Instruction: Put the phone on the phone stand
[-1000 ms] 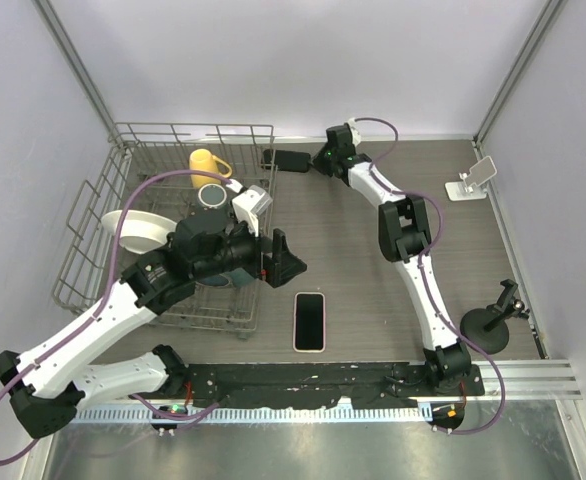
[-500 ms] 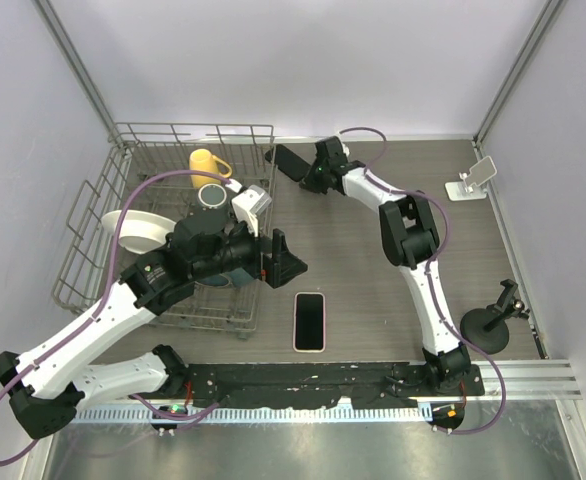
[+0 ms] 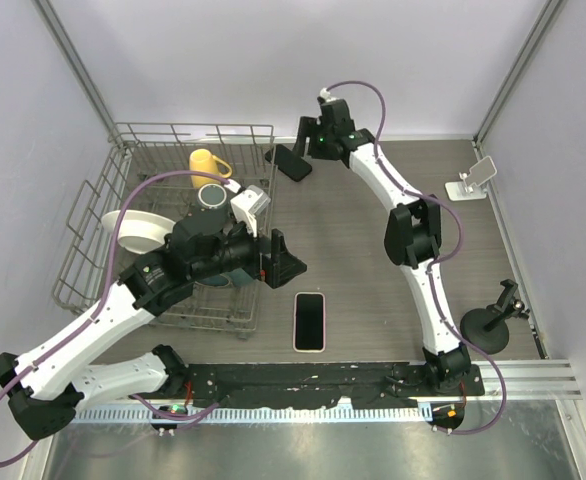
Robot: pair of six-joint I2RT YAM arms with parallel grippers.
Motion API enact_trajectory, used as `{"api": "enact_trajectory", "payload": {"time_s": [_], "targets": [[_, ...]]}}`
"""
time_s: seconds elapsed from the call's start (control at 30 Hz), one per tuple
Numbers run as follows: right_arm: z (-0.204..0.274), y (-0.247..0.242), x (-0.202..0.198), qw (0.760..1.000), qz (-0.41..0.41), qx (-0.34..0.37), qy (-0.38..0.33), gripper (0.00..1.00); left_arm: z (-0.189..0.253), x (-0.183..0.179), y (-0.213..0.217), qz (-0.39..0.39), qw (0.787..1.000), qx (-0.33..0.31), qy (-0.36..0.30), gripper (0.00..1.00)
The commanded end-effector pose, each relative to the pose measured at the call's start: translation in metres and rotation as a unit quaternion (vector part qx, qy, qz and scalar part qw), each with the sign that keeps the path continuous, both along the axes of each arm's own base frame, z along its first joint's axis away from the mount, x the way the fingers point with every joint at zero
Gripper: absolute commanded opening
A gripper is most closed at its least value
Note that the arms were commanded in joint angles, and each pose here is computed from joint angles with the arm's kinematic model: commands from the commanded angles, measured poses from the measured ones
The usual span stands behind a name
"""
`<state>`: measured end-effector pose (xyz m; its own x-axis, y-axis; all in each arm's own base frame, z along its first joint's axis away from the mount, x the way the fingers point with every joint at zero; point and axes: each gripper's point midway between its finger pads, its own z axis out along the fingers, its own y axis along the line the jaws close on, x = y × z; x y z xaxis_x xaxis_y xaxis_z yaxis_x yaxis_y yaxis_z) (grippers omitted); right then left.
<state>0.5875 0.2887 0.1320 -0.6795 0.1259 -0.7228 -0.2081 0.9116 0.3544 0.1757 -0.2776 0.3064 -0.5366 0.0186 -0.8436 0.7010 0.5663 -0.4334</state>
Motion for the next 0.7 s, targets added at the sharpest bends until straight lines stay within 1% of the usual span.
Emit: {"api": "enact_trajectory", "payload": {"time_s": [0.0, 0.03, 0.07, 0.1, 0.17, 0.23, 0.3, 0.37, 0.47, 0.6, 0.67], "targets": [[-0.004, -0.02, 0.022, 0.999, -0.023, 0.047, 0.008, 0.73, 0.016, -0.001, -0.008, -0.013, 0.999, -0.03, -0.019, 0.96], [-0.002, -0.017, 0.026, 0.996, -0.028, 0.083, 0.012, 0.69, 0.015, -0.001, -0.008, -0.014, 0.999, -0.029, -0.019, 0.96], [-0.001, -0.009, 0.036, 0.988, -0.051, 0.145, 0.01, 0.63, 0.016, 0.0, -0.009, -0.015, 0.999, -0.029, -0.018, 0.96], [-0.005, -0.007, 0.041, 0.984, -0.055, 0.169, 0.01, 0.61, 0.016, -0.001, -0.009, -0.015, 0.999, -0.028, -0.019, 0.96], [0.002, -0.005, 0.056, 0.976, -0.076, 0.204, -0.008, 0.61, 0.016, 0.0, -0.008, -0.013, 0.999, -0.027, -0.019, 0.96], [-0.018, -0.005, 0.066, 0.974, -0.095, 0.208, -0.003, 0.63, 0.016, -0.001, -0.005, -0.01, 0.999, -0.024, -0.018, 0.96], [-0.01, -0.004, 0.076, 0.967, -0.107, 0.229, -0.012, 0.64, 0.015, 0.0, -0.003, -0.006, 1.0, -0.02, -0.021, 0.96], [-0.026, -0.006, 0.082, 0.966, -0.119, 0.229, -0.008, 0.64, 0.015, 0.0, -0.002, -0.004, 1.0, -0.02, -0.022, 0.96], [-0.041, -0.004, 0.08, 0.965, -0.122, 0.232, 0.003, 0.64, 0.016, 0.0, -0.002, -0.003, 1.0, -0.021, -0.022, 0.96], [-0.054, 0.006, 0.072, 0.965, -0.103, 0.239, 0.024, 0.63, 0.015, 0.0, -0.004, -0.006, 1.0, -0.024, -0.02, 0.96], [-0.062, 0.011, 0.069, 0.966, -0.094, 0.24, 0.033, 0.61, 0.015, -0.001, -0.005, -0.008, 0.999, -0.024, -0.02, 0.96]]}}
